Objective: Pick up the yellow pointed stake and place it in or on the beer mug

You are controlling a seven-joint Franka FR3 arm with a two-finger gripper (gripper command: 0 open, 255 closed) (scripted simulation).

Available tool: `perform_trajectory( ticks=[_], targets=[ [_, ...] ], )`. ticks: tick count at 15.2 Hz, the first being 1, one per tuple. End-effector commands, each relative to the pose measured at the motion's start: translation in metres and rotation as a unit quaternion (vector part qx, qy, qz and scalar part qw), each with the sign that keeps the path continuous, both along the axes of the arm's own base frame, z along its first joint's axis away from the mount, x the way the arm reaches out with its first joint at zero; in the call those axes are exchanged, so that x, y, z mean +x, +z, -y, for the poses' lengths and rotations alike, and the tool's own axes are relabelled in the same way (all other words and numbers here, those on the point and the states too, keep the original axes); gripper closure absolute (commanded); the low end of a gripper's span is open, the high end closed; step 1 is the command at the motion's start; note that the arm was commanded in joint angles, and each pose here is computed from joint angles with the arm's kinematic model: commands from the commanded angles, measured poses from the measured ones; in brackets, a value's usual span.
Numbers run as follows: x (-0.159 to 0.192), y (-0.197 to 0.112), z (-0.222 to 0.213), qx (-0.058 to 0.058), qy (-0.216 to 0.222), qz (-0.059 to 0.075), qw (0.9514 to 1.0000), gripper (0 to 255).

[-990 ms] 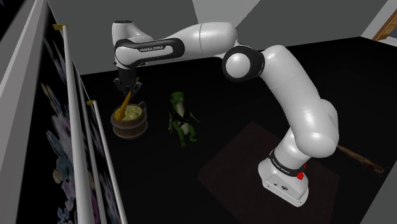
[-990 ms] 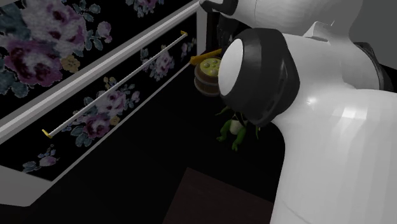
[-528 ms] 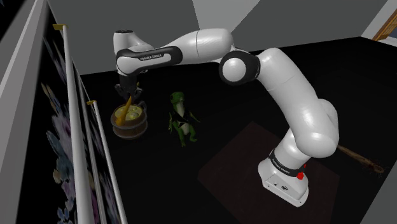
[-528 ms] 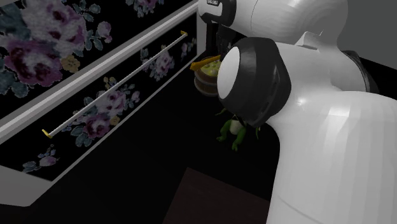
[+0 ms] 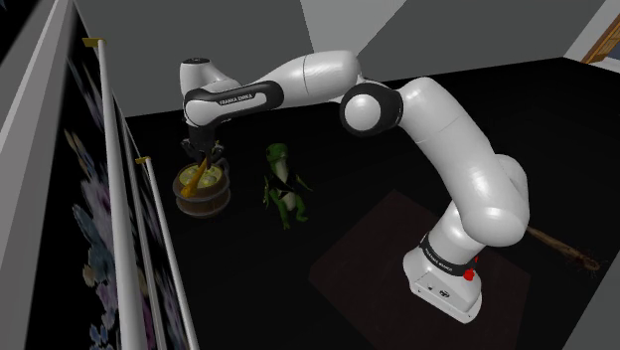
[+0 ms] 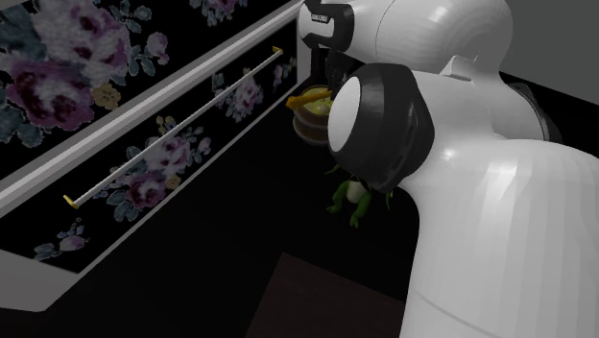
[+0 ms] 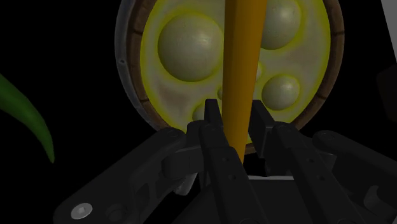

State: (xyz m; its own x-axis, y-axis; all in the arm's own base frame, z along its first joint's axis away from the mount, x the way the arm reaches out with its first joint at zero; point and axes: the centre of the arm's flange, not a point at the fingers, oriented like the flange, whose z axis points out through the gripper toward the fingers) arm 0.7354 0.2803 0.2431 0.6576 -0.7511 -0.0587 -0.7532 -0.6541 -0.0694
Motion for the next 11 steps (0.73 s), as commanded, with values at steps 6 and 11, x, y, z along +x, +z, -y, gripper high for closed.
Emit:
perform_trajectory(
  ticks=[6, 11],
  targets=[
    [0.000, 0.000, 0.000, 0.000, 0.000, 0.000, 1.0000, 0],
    [0.000, 0.013, 0.001, 0.000, 0.000, 0.000, 1.0000, 0]
  ],
)
